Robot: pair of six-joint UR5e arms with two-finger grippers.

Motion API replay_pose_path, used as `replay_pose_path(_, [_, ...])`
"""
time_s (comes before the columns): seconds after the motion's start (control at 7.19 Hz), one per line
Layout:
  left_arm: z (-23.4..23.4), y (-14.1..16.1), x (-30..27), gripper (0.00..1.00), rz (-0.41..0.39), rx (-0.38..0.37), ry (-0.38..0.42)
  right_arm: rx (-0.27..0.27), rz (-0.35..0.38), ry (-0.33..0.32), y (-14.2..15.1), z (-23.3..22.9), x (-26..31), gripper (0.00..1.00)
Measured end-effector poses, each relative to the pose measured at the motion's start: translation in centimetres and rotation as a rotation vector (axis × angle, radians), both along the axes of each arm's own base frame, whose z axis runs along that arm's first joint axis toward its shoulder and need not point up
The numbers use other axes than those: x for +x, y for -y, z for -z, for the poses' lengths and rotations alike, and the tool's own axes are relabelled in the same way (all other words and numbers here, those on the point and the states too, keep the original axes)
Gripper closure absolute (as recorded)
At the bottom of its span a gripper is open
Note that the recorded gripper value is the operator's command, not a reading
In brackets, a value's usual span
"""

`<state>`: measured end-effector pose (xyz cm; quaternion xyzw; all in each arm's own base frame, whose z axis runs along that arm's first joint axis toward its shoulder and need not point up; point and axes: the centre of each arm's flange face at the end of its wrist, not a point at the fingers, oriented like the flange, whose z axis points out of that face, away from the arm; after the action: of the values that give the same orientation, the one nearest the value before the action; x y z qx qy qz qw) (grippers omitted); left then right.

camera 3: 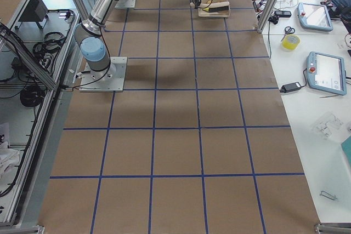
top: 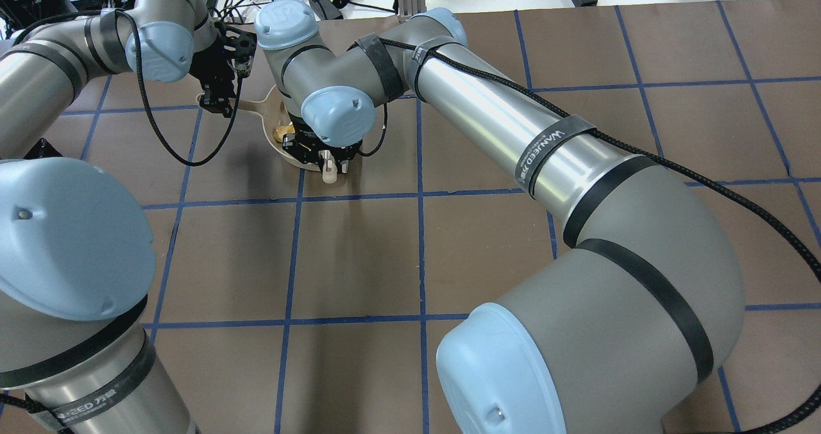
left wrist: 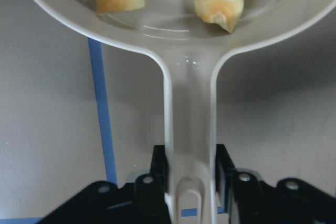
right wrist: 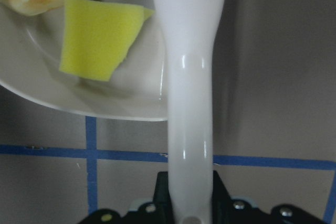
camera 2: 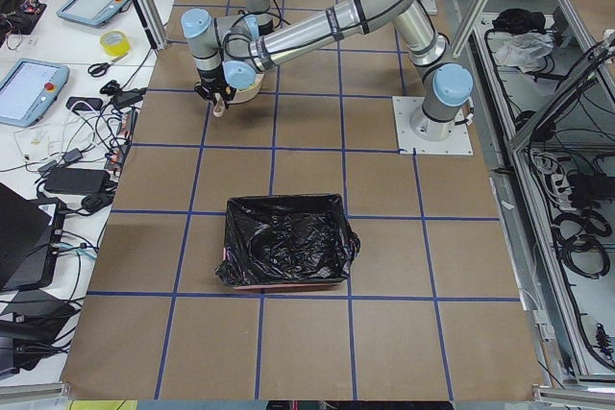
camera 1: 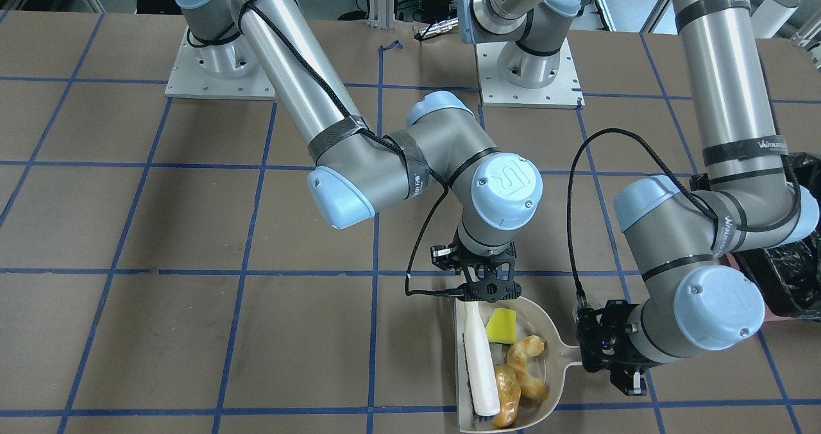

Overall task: Sweep and dump trash into bin
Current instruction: 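Brush the remaining pieces into the dustpan held by the left gripper, then lift the loaded dustpan toward the bin while right returns the brush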

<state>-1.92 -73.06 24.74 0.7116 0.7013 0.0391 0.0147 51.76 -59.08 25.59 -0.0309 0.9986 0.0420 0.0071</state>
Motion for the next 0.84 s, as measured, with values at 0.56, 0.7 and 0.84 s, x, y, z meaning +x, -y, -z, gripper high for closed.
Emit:
replay_pose_path(0.56, [-0.4,0.0,0.5,1.0,-0.01,-0.008,-0.017,0.053,0.054,-0.059,4.3,-6.3,-14.2,1.0])
replay_pose_path(0.7, [-0.9,0.0,1.3,1.0,-0.022,-0.014,-0.048,0.072,0.084,-0.053,5.8,-7.3,-21.5,1.0])
replay_pose_path(0.84, [-1.5,-0.1,2.6,1.0,-0.039,-0.013,-0.082,0.089,0.119,-0.046,6.3,-8.1,-29.1,1.0])
